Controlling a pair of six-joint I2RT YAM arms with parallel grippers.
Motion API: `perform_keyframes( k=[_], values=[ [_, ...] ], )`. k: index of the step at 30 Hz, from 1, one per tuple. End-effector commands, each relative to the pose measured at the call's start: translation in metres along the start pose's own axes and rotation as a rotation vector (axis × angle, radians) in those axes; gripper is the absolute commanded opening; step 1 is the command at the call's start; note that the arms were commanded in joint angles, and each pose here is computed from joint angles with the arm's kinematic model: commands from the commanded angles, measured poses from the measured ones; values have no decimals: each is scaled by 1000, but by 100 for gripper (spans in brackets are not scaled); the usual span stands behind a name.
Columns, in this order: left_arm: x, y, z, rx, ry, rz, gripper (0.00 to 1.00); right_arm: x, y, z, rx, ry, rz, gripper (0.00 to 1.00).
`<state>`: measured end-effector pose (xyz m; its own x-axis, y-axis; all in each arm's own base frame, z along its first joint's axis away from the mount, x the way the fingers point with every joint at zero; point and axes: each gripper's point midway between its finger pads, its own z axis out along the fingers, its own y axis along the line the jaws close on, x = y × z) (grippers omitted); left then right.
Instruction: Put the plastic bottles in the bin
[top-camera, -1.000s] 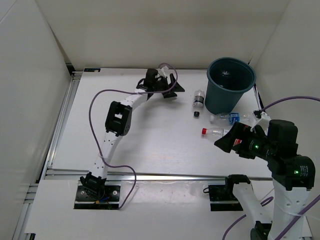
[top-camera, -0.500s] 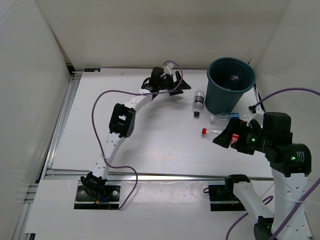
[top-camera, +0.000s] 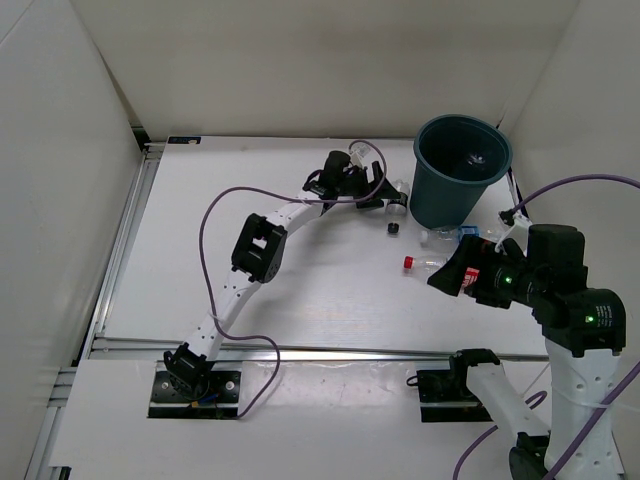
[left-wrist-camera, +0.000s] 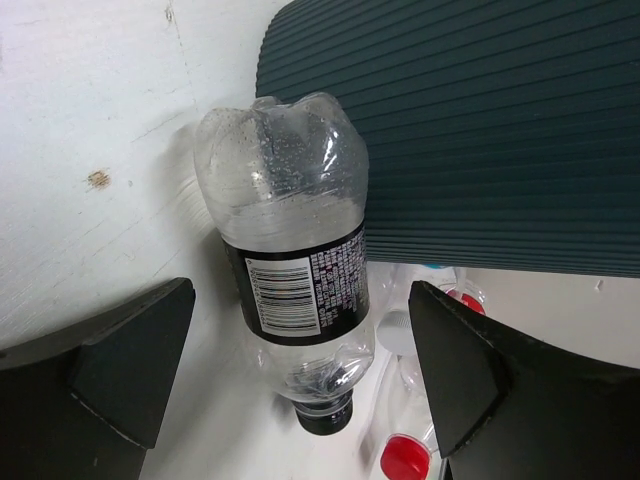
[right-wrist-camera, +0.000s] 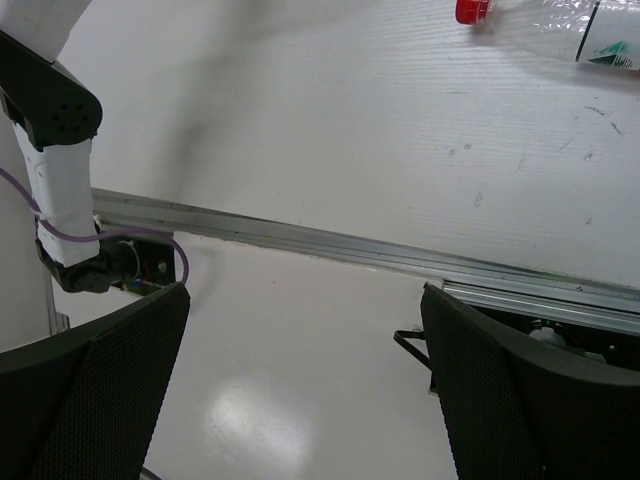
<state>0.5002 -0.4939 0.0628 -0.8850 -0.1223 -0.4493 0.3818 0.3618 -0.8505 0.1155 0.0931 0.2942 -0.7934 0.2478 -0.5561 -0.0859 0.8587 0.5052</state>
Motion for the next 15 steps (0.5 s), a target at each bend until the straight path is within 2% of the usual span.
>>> perform_keyframes(
  k=[1, 15],
  values=[
    [4, -6, 5, -4, 0, 8, 100, 13, -3, -9, 25, 45, -8, 100],
    [28, 3, 27, -20, 7, -56, 100, 13, -11, -7, 65, 46, -9, 100]
  ],
)
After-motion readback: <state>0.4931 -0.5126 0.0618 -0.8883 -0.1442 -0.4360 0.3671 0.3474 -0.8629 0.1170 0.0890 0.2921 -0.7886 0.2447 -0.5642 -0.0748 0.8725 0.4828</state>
